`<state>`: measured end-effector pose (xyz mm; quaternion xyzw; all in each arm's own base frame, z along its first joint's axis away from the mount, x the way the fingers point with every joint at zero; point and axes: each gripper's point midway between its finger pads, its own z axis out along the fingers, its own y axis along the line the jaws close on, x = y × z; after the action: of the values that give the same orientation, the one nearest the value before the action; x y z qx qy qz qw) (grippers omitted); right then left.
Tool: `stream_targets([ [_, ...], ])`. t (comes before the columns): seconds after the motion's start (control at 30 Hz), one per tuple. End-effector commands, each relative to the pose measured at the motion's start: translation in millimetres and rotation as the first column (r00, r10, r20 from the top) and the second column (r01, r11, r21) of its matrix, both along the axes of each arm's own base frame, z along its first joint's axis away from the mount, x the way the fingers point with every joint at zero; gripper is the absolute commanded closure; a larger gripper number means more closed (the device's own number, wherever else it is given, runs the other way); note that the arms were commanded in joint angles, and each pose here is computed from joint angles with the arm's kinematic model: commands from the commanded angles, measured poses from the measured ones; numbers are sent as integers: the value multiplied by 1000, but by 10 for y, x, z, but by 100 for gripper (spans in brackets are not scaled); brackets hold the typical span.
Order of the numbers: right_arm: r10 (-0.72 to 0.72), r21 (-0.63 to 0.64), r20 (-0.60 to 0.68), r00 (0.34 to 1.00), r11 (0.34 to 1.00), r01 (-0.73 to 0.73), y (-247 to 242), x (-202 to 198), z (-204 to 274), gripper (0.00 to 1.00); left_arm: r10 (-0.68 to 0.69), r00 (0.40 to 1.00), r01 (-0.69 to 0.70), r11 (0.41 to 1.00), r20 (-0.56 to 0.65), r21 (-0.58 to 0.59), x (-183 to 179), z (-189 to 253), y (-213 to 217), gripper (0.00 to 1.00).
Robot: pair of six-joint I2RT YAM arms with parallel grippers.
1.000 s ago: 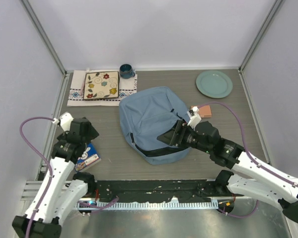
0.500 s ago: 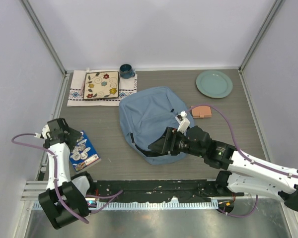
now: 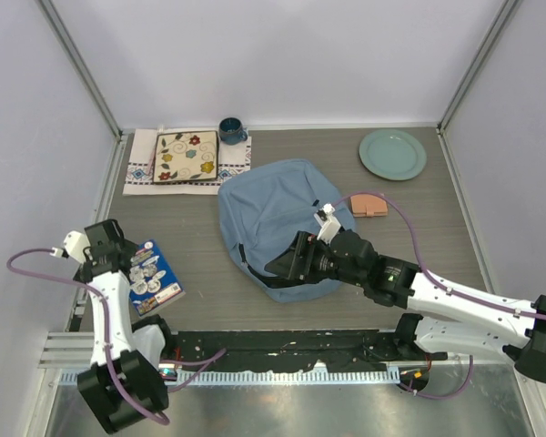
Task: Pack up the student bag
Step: Pick up the book from the center of the board.
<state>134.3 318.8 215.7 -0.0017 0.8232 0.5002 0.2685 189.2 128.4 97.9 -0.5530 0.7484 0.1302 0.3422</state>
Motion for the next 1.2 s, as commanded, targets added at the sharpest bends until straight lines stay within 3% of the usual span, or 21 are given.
stream_targets([
  [0.0,-5,72,30,1000,997,2,88,28,233,23,96,992,-94,995,-78,20,-31,-125,156,0],
  [0.2,26,77,65,998,997,-31,119,-8,325,22,60,986,-75,993,-157,-95,24,-514,17,0],
  [0.43,64,5,125,990,998,-65,264,34,366,22,-109,994,99,968,-30,-231,300,-651,-284,0],
  [0.57,98,-74,121,988,993,-89,477,127,188,22,-197,976,218,914,95,-342,444,-736,-592,2],
  [0.77,144,-182,184,972,977,-110,867,385,205,21,-311,932,360,850,187,-384,502,-800,-833,7],
  [0.93,199,-326,137,970,934,-146,1298,619,-309,21,-388,895,446,805,220,-392,524,-776,-959,15],
  [1.17,170,-322,25,985,934,-153,1816,798,-738,22,-434,853,521,754,291,-400,505,-684,-1148,18],
])
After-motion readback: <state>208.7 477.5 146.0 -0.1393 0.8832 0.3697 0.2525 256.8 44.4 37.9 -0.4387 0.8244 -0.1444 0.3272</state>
